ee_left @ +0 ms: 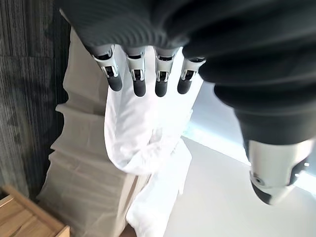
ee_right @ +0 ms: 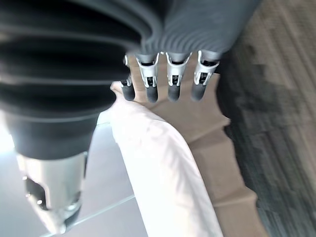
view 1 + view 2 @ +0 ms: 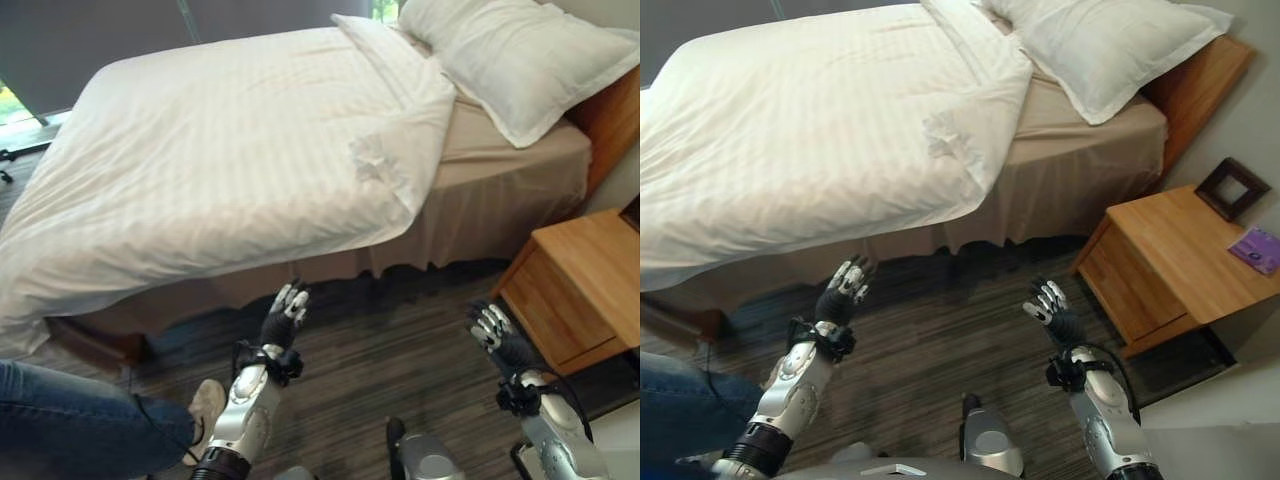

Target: Making the bed.

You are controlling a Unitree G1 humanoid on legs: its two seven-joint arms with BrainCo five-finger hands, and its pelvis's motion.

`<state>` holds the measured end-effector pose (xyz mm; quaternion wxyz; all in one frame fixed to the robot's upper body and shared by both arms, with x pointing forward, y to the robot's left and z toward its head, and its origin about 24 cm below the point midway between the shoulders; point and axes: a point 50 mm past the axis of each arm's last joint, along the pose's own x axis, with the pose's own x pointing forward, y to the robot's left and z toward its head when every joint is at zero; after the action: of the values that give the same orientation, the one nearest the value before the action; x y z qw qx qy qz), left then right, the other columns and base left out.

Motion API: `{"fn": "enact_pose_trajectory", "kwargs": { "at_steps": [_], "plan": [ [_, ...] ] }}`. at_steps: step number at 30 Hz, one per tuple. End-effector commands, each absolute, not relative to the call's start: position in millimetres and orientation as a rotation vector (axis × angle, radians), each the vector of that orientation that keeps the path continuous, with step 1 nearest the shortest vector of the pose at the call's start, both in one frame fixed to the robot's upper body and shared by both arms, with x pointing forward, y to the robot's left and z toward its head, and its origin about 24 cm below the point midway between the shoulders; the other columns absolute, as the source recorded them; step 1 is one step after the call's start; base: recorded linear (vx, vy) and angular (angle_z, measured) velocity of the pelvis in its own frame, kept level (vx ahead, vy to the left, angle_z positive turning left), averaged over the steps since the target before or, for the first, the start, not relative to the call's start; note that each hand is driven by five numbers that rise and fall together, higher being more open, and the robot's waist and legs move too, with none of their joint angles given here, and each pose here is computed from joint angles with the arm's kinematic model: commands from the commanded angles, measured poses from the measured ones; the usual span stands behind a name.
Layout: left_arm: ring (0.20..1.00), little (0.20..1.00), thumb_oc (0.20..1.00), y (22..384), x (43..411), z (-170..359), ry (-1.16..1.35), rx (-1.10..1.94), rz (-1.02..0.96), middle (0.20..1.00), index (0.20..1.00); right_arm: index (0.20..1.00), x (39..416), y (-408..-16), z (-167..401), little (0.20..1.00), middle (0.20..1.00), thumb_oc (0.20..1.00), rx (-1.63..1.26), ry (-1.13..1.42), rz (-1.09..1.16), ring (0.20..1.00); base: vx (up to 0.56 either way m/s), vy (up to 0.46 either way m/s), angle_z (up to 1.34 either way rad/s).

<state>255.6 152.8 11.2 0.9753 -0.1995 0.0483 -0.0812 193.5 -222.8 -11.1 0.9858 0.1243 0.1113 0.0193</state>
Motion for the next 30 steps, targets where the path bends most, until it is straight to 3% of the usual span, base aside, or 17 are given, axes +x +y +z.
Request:
{"fn": "enact_pose_trajectory", "kwargs": {
  "at_steps": [1,6,10,16,17,23,25,30],
  "plan": [
    [1.000,1.000,1.000,151.7,266.2,37.9,-0.019,-0.403,-0.215,1.000,1.000,1.000,199.9,-217.4,2.0,1.000,1.000,1.000,0.271,0.136,0.045,1.000,-0.24,0.173,0.48],
    [1.000,1.000,1.000,175.8,257.9,31.8,0.007,-0.296,-0.172,1.000,1.000,1.000,200.5,-197.5,-3.3,1.000,1.000,1.000,0.379,0.152,0.089,1.000,-0.36,0.167,0.39],
    [1.000,1.000,1.000,206.7,233.3,6.7,0.086,-0.371,0.009,1.000,1.000,1.000,206.7,-202.2,1.4,1.000,1.000,1.000,0.317,0.149,0.102,1.000,-0.10,-0.010,-0.07],
    [1.000,1.000,1.000,203.0,223.4,-8.7,0.150,-0.458,0.058,1.000,1.000,1.000,211.1,-203.1,8.2,1.000,1.000,1.000,0.333,0.119,0.082,1.000,-0.08,-0.027,0.08],
    [1.000,1.000,1.000,244.6,230.6,23.3,-0.026,-0.381,0.218,1.000,1.000,1.000,237.1,-258.9,30.8,1.000,1.000,1.000,0.079,0.029,-0.133,1.000,-0.09,0.035,-0.10],
    [1.000,1.000,1.000,239.3,241.7,32.7,-0.044,-0.333,0.159,1.000,1.000,1.000,237.7,-217.8,15.4,1.000,1.000,1.000,0.130,0.118,0.079,1.000,-0.03,0.098,0.03],
    [1.000,1.000,1.000,244.5,237.8,25.3,-0.014,-0.335,0.193,1.000,1.000,1.000,236.9,-209.0,17.1,1.000,1.000,1.000,0.021,0.138,0.177,1.000,-0.07,0.155,-0.01],
    [1.000,1.000,1.000,251.1,230.7,14.3,0.023,-0.354,0.254,1.000,1.000,1.000,237.3,-201.3,18.4,1.000,1.000,1.000,0.001,0.123,0.204,1.000,-0.05,0.096,-0.03]
  ]
}}
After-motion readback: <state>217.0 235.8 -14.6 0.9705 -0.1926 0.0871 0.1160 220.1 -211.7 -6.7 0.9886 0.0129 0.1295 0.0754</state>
